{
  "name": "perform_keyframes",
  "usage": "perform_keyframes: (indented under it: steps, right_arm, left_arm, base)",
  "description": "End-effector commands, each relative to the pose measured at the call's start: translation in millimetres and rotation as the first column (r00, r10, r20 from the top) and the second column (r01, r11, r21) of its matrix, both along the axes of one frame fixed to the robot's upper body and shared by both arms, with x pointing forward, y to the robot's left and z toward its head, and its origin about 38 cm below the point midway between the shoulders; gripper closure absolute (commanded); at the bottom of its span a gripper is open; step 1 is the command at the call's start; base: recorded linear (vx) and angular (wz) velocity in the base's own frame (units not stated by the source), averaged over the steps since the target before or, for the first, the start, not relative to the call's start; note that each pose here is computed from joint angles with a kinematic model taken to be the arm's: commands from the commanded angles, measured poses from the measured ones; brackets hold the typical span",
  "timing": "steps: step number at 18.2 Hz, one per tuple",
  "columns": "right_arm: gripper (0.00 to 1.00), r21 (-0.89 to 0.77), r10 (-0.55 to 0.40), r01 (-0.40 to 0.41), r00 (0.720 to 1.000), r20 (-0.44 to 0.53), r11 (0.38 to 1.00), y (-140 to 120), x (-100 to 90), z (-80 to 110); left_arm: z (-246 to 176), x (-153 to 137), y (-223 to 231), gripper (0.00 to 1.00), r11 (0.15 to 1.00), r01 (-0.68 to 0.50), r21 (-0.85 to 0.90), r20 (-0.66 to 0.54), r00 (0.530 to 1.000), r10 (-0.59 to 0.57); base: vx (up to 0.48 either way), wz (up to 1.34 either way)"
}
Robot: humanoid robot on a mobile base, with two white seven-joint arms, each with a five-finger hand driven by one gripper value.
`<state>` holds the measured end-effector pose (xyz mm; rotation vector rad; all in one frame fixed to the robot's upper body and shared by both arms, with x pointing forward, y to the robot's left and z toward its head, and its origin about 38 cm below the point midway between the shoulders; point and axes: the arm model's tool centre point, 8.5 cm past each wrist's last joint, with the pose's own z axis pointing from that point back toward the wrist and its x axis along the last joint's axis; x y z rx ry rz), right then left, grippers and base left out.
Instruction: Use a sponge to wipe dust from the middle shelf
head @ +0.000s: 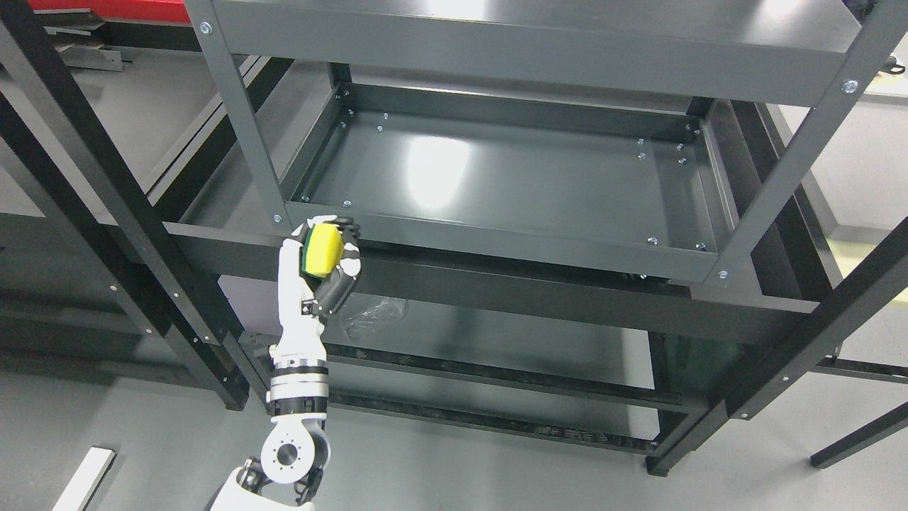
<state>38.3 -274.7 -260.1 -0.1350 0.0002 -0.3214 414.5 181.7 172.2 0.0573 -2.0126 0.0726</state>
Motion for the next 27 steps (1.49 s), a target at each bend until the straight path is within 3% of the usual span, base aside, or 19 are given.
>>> perform_keyframes:
  steps: [1,4,12,27]
  right_arm:
    - [0.0,-0.021,0.0,0.0,1.0,0.018,1.0,-13,6.1,1.3]
    - [0.0,-0.021,0.0,0.0,1.0,0.018,1.0,-13,6.1,1.3]
    - [0.0,-0.021,0.0,0.0,1.0,0.018,1.0,-13,6.1,1.3]
    - [0.0,-0.021,0.0,0.0,1.0,0.018,1.0,-13,6.1,1.3]
  left_arm:
    - [56,-9,64,1.0,0.994,-0.072,0.078,0.062,0.996,0.067]
    - [66,5,81,1.0,0.996,-0.061,0.071,0.0,0.998,0.061]
    - [48,-12,78,1.0,0.995,0.018,0.102,0.028,0.999,-0.021]
    - [33,-18,76,1.0,0.998,0.012,0.063,-0.001,1.0,-0.012]
  base:
    - [0.0,0.0]
    - [0.0,0.0]
    - [0.0,0.0]
    - [0.002,0.02]
